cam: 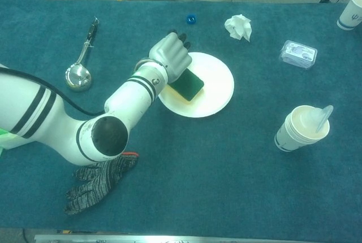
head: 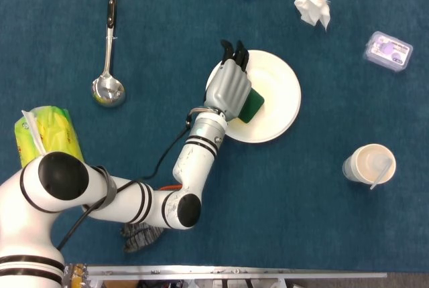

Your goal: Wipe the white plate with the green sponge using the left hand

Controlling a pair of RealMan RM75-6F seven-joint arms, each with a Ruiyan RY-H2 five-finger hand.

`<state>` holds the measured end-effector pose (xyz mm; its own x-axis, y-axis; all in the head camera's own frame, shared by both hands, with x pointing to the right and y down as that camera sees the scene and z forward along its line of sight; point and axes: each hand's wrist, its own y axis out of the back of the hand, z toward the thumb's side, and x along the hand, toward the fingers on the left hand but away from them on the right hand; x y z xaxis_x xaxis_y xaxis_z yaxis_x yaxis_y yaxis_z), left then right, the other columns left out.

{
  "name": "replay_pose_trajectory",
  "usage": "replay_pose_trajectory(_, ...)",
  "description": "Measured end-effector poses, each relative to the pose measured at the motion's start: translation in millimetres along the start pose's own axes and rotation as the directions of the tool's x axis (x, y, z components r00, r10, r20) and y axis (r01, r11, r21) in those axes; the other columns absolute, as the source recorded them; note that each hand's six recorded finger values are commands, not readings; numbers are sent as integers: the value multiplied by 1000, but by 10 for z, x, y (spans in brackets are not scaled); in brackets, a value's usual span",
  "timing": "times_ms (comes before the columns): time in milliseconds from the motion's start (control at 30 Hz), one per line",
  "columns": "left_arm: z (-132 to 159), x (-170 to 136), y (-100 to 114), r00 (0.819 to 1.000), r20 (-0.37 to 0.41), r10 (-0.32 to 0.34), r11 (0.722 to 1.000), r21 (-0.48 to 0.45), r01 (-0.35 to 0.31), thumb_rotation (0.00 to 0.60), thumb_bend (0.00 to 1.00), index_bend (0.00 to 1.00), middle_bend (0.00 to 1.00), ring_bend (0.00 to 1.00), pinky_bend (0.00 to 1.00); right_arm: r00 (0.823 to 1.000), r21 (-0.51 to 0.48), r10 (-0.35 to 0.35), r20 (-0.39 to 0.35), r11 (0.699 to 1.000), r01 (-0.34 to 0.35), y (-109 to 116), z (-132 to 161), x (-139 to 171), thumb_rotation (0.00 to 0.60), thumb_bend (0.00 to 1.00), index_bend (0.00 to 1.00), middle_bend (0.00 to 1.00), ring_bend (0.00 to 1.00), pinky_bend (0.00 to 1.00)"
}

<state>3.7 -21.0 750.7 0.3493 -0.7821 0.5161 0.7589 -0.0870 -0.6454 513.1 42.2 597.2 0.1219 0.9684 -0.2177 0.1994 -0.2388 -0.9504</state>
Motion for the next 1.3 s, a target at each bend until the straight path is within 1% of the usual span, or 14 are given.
replay_pose_trajectory(267, -66, 52, -44, 1000, -21, 12, 999, 31, -12, 512, 298, 413, 73, 0, 127, 1000, 0, 1, 3, 1000, -1, -7, -3, -8, 600, 317, 167, 244, 123, 261)
replay_pose_trajectory(600, -330, 141, -225, 996, -91, -18, 999, 49, 23, 514, 299, 414, 73, 0, 128, 1000, -1, 7, 1, 1000, -7, -22, 16, -11, 600, 315, 167, 244, 124, 261)
replay_pose_trajectory(700, -373, 144, -247, 995, -102, -21, 998, 48, 26, 512, 299, 414, 73, 0, 127, 1000, -1, 8, 0, 1000, -8, -27, 23, -10, 600, 315, 167, 244, 124, 261)
replay_pose_trajectory(867, -349, 113, -259, 996, -92, -24, 999, 45, 28, 512, 298, 414, 73, 0, 128, 1000, -2, 10, -5, 1000, -10, -34, 42, -10, 600, 316, 167, 244, 123, 261)
replay_pose_trajectory(1100, -241, 22, -210, 999, -48, -20, 1000, 14, 21, 511, 298, 414, 73, 0, 128, 1000, -3, 6, -9, 1000, -6, -20, 53, 4, 600, 316, 167, 244, 123, 261)
replay_pose_trajectory(1300, -324, -48, -137, 999, -47, -1, 999, -35, 0, 513, 298, 414, 74, 0, 127, 1000, -5, 5, -13, 1000, -5, -14, 61, 10, 600, 316, 167, 244, 123, 261)
